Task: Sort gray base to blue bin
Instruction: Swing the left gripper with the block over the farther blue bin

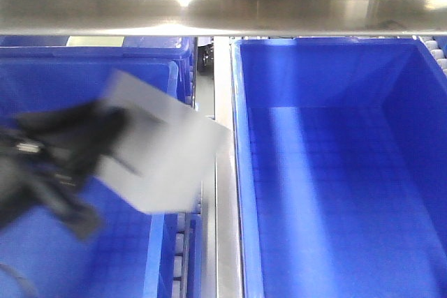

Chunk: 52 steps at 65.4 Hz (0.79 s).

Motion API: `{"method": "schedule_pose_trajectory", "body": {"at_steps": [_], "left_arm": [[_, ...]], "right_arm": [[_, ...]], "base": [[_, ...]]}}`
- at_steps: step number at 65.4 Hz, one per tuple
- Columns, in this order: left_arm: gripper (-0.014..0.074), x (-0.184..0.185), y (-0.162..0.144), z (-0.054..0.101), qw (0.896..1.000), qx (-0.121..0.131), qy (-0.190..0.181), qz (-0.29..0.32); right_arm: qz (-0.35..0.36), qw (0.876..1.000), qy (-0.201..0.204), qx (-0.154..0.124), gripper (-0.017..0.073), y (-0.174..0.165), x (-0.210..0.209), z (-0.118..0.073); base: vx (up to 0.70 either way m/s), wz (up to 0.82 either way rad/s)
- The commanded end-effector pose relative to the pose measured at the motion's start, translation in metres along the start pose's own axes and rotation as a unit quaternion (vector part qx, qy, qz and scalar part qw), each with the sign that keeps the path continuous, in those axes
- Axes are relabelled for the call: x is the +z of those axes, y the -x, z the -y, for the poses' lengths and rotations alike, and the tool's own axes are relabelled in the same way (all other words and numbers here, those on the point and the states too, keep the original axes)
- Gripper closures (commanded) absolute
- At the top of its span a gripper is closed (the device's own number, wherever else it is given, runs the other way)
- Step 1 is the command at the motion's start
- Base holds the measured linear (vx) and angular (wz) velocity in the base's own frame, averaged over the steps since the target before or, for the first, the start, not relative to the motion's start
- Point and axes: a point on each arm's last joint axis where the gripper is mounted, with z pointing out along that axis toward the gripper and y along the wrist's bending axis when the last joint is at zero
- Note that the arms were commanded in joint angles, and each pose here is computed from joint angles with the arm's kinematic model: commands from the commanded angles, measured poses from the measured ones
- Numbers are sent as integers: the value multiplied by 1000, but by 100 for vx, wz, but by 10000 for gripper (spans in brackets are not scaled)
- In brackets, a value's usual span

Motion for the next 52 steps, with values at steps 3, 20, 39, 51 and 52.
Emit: {"method": "schedule_pose_trajectory", "body": {"at_steps": [3,20,39,51,52], "left_arm": [[448,23,20,21,996,-1,-67,62],[448,84,21,60,991,-7,-129,29],[448,158,12,110,985,15,-133,-111],[448,206,-8,121,976,29,-106,-187],[448,209,-10,122,976,30,-104,-191]], "right_arm": [[16,1000,0,-8,564,2,0,0],[16,1000,0,-8,564,2,0,0],[16,1000,0,-8,564,2,0,0],[16,1000,0,-8,564,2,0,0],[16,1000,0,-8,564,2,0,0]], "base": [[0,0],[0,0],[0,0],[0,0],[0,0]]}}
